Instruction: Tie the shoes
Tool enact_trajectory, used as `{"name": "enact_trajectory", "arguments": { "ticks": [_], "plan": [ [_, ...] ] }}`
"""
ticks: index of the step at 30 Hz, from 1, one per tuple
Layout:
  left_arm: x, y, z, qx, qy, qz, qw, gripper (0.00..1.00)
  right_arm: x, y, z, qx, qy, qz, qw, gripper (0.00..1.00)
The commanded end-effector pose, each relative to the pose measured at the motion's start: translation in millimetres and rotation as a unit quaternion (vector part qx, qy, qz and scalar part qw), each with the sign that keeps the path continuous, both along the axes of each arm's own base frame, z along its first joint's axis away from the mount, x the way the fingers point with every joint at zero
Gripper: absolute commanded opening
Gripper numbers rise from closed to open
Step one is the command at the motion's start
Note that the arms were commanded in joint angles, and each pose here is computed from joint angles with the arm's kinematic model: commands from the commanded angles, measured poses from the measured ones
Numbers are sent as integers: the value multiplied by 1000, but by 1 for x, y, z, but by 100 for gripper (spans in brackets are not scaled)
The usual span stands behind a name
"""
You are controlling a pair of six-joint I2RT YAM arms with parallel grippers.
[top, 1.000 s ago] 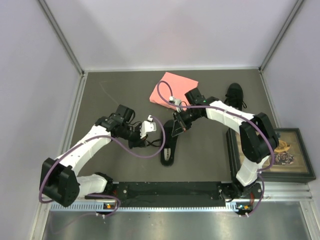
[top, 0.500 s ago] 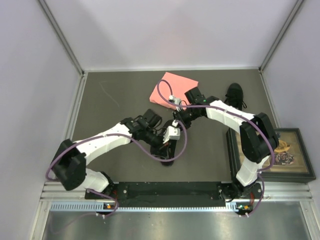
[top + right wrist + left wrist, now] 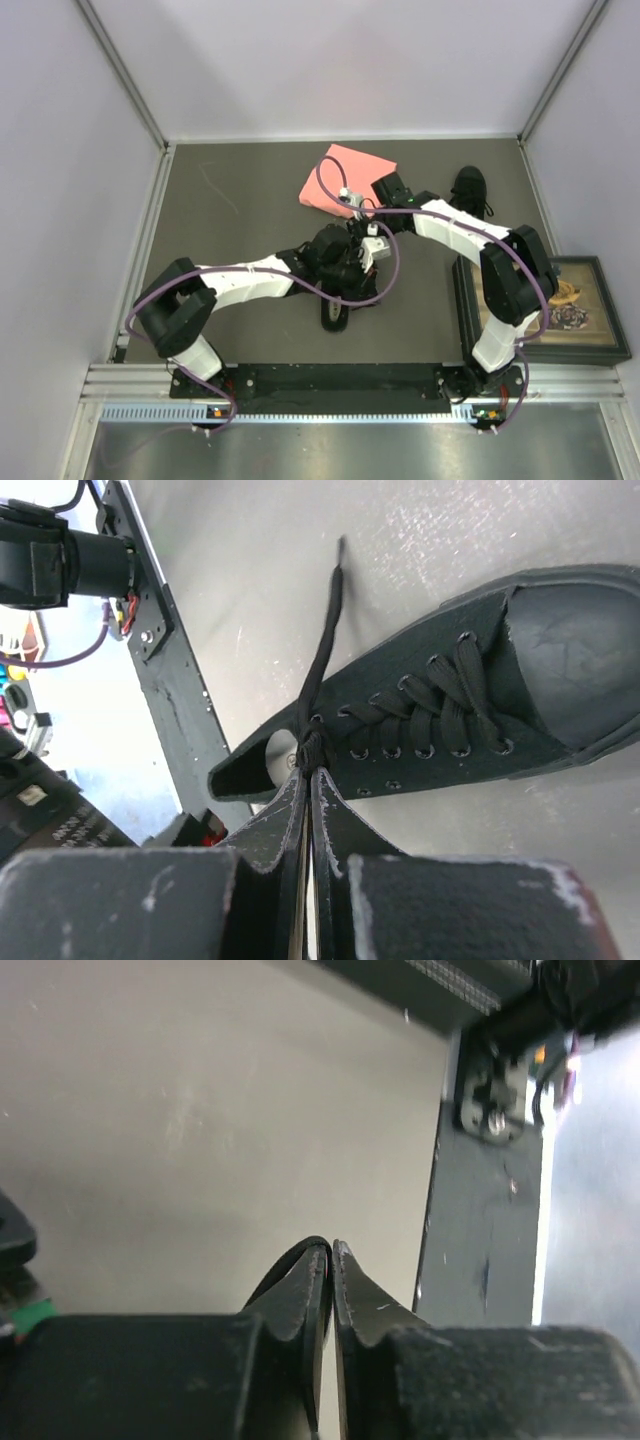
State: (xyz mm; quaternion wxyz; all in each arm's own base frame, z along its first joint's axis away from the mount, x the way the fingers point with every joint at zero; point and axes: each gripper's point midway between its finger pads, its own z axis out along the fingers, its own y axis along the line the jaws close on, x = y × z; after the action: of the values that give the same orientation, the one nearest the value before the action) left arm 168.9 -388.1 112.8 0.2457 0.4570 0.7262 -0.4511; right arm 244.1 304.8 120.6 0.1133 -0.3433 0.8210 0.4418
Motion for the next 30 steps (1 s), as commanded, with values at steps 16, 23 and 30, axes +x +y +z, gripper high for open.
{"name": "enact_trajectory", "arguments": {
  "ticks": [16,23,30],
  "plan": [
    [-7,100,85,-74,-119,98,985,60,-21,25,30,38,-37,67,996,0],
    [35,173,68,-49,-74,261,961,53,-33,38,25,21,-43,91,995,0],
    [41,177,45,-70,-107,227,965,47,-32,36,27,15,-52,87,995,0]
  ]
}}
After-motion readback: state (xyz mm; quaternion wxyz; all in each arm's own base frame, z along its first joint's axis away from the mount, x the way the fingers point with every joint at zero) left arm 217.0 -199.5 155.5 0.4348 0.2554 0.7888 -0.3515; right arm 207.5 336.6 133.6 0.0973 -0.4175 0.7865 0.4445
